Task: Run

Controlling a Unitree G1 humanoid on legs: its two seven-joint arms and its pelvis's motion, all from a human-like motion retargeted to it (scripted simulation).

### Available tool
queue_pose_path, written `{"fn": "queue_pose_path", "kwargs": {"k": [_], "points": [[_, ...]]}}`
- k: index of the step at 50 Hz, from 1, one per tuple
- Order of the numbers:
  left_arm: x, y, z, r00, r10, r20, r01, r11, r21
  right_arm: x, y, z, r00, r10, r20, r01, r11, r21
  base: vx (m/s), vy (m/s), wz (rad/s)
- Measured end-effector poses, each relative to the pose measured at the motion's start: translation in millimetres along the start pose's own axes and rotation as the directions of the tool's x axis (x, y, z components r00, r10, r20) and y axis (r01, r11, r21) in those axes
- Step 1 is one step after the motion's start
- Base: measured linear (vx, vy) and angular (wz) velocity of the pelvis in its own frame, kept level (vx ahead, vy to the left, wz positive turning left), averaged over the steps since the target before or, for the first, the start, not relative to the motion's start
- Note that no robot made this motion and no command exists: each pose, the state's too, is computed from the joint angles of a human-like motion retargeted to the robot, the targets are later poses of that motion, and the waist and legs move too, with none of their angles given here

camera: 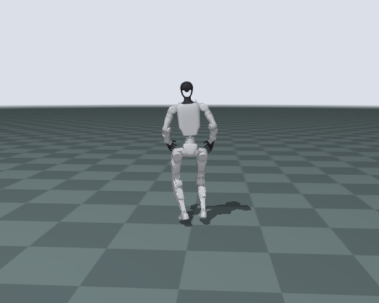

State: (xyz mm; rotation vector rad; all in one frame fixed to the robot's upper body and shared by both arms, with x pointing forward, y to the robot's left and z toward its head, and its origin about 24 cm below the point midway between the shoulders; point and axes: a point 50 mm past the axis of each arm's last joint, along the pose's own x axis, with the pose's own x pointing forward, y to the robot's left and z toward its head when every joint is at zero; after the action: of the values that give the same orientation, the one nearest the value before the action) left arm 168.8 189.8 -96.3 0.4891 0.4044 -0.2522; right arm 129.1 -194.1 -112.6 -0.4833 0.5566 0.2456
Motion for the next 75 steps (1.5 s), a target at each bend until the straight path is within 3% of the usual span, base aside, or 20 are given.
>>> {"fn": "queue_pose_path", "kwargs": {"k": [3,6,10,15,25,30,33,38,41,45,50,56,59,67,75], "points": [[23,24,43,0.98,0.069,0.185,-0.077,0.996,0.034,-17,2,-29,0.993,0.014,-0.121,-0.016,1.0,-0.019,-0.11,-0.04,0.05],[35,43,64,0.954,0.145,0.263,-0.169,0.983,0.073,-10,-7,-27,0.993,-0.03,-0.113,0.022,0.997,-0.069,-0.16,-0.07,0.37],[25,24,15,0.99,0.134,0.041,-0.137,0.986,0.099,17,-6,4,0.994,-0.107,-0.002,0.107,0.993,-0.048,-0.01,-0.03,-0.22],[-20,-17,-49,0.962,-0.024,-0.272,0.034,0.999,0.031,26,13,25,0.998,-0.048,0.052,0.048,0.999,-0.011,-0.02,-0.04,-0.47],[-73,-37,-85,0.901,-0.103,-0.421,0.097,0.995,-0.035,34,-7,93,0.928,-0.126,0.352,0.07,0.984,0.166,-0.08,-0.03,-0.43],[-53,-22,-73,0.925,0.08,-0.372,-0.083,0.997,0.008,41,-23,118,0.872,-0.205,0.445,0.173,0.978,0.113,-0.24,-0.05,0.57],[-26,-16,-59,0.93,0.111,-0.35,-0.122,0.993,-0.01,36,-13,67,0.955,-0.197,0.223,0.173,0.977,0.126,-0.01,0.01,0.23],[-9,-22,-51,0.928,-0.019,-0.373,-0.015,0.996,-0.086,-22,28,-47,0.953,0.006,-0.302,0.061,0.976,0.211,0.08,0.03,-0.51],[-1,-13,-45,0.939,-0.038,-0.343,0.011,0.997,-0.079,-56,37,-81,0.888,0.081,-0.453,0.036,0.969,0.244,-0.11,0.04,-0.05],[1,-5,-41,0.948,-0.088,-0.306,0.079,0.996,-0.043,-76,31,-99,0.846,0.075,-0.527,0.099,0.95,0.295,-0.15,0.03,-0.33],[-3,11,-41,0.951,-0.116,-0.286,0.117,0.993,-0.014,-63,9,-89,0.878,-0.012,-0.478,0.19,0.926,0.325,-0.22,0.01,-0.63],[11,47,-15,0.985,0.064,-0.16,-0.06,0.998,0.029,11,-56,-11,0.949,-0.274,-0.156,0.302,0.931,0.207,-0.42,0.02,-0.37],[16,32,-12,0.988,0.017,-0.154,-0.009,0.999,0.053,35,-74,30,0.932,-0.363,-0.023,0.359,0.91,0.209,-0.06,-0.03,0.06],[2,-21,-30,0.942,-0.237,-0.238,0.273,0.953,0.128,34,-34,41,0.976,-0.211,0.053,0.2,0.966,0.161,-0.15,-0.04,0.02],[1,-25,-35,0.921,-0.263,-0.286,0.319,0.933,0.168,27,-15,30,0.99,-0.142,0.021,0.137,0.981,0.139,-0.17,-0.02,-0.3]]}}
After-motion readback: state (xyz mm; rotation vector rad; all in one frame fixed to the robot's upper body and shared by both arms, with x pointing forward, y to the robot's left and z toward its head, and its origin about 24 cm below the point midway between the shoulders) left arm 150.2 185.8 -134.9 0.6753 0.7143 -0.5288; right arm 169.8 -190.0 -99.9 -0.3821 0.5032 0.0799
